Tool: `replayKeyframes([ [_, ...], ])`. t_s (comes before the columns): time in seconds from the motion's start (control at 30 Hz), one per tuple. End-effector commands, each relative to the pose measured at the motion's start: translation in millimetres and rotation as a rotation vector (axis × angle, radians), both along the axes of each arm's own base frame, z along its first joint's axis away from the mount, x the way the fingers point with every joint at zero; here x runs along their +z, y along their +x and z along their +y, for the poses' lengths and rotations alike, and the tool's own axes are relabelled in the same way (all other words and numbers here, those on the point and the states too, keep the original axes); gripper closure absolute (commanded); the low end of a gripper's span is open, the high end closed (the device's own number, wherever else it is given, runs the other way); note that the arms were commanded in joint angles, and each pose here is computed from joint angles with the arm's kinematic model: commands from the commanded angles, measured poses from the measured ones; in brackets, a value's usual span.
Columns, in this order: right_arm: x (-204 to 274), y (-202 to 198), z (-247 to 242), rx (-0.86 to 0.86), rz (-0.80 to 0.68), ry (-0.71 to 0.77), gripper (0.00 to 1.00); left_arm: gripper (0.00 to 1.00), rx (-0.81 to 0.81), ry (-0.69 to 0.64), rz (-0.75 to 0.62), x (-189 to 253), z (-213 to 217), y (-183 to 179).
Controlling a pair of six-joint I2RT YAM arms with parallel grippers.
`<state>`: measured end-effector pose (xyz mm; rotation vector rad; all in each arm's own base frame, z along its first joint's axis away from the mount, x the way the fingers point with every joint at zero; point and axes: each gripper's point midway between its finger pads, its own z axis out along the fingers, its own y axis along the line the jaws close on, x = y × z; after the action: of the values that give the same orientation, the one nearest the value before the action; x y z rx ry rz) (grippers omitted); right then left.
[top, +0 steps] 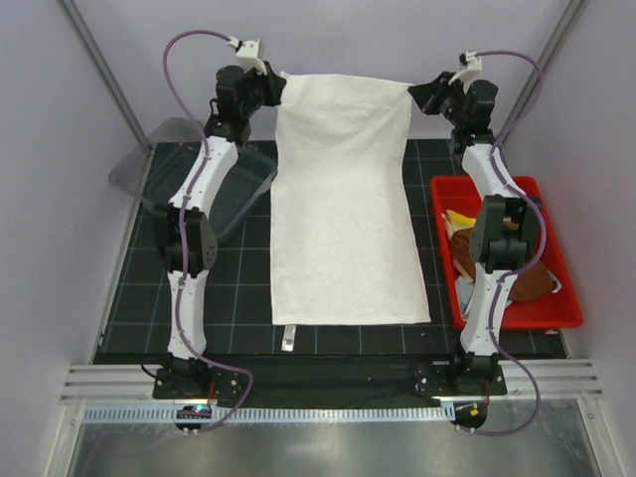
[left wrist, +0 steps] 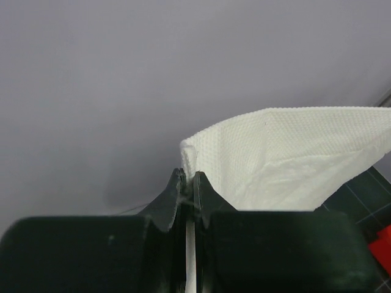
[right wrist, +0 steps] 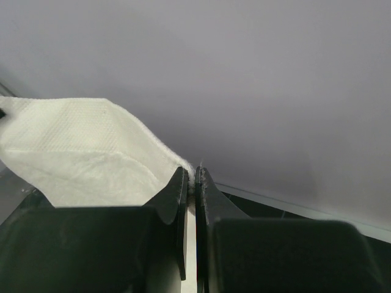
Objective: Fold and stack the towels
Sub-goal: Fold the towel
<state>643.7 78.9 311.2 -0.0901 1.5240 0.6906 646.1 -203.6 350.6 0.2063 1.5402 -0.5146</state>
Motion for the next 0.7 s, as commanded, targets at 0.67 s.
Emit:
replayKeyframes([
  [0.67,-37,-227,-20,-0.163,0.45,-0.067,0.99,1.0,-0.157,-0.062,0.315,-53,25,-229],
])
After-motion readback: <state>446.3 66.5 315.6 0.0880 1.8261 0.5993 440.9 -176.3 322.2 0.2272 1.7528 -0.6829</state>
